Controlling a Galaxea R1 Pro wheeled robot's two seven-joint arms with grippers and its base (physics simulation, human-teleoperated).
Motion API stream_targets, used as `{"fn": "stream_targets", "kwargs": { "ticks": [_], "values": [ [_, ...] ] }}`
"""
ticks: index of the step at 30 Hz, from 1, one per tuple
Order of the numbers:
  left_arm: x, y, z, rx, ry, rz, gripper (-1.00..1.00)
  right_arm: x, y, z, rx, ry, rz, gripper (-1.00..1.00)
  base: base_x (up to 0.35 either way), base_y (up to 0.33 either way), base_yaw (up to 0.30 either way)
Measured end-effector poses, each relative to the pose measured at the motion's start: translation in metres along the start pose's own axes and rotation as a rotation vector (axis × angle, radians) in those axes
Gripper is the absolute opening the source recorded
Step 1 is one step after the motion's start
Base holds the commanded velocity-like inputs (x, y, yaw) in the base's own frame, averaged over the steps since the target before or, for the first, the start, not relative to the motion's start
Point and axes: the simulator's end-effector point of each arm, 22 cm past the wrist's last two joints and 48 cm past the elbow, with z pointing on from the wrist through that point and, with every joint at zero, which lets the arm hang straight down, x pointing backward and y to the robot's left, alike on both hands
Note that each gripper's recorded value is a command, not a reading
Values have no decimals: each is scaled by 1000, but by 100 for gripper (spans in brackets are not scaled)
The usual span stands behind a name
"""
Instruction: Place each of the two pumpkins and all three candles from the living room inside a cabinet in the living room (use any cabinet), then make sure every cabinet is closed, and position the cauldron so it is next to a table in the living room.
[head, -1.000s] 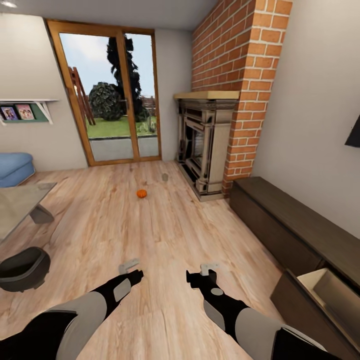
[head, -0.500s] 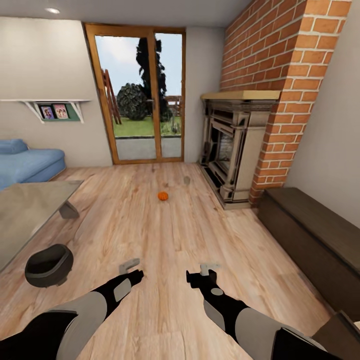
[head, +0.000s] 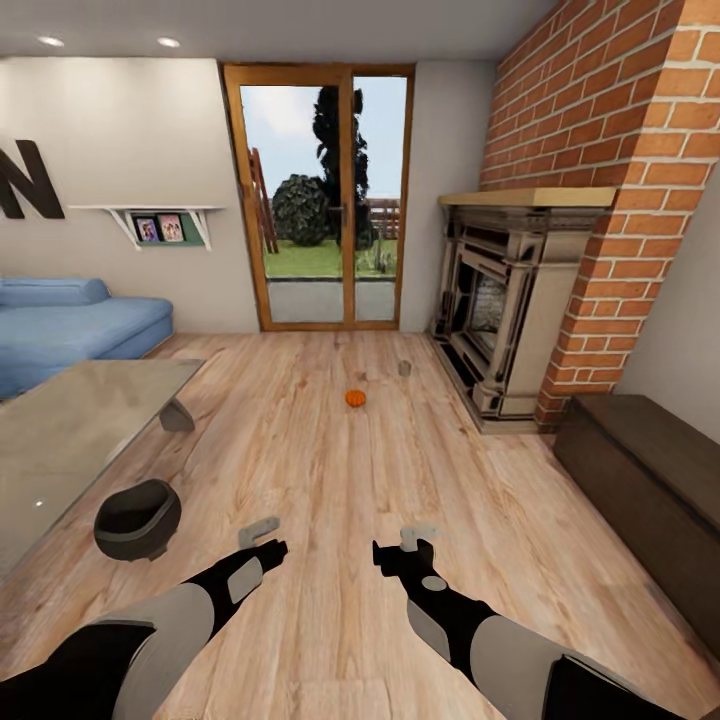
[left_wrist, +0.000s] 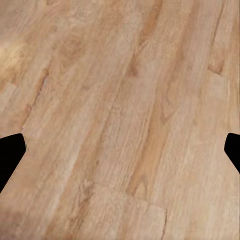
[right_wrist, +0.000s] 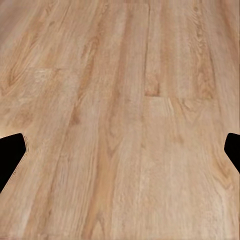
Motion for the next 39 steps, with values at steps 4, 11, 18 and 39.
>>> {"fn": "stream_targets", "kwargs": {
  "ticks": [4,11,18,39],
  "values": [
    [-2,-1,-2,2,-4,0,100,-3,0,-1,0,-4,-1,100,190,0,150],
    [-2,-2,-2,4,-5,1,100,-4,0,-2,1,-6,0,100,310,0,27],
    [-2,-3,-3,6,-5,0,100,-4,0,-2,1,-7,0,100,331,0,1],
    [0,-8,-3,12,-2,1,100,-3,0,-2,1,-7,0,100,333,0,0]
  ]
}}
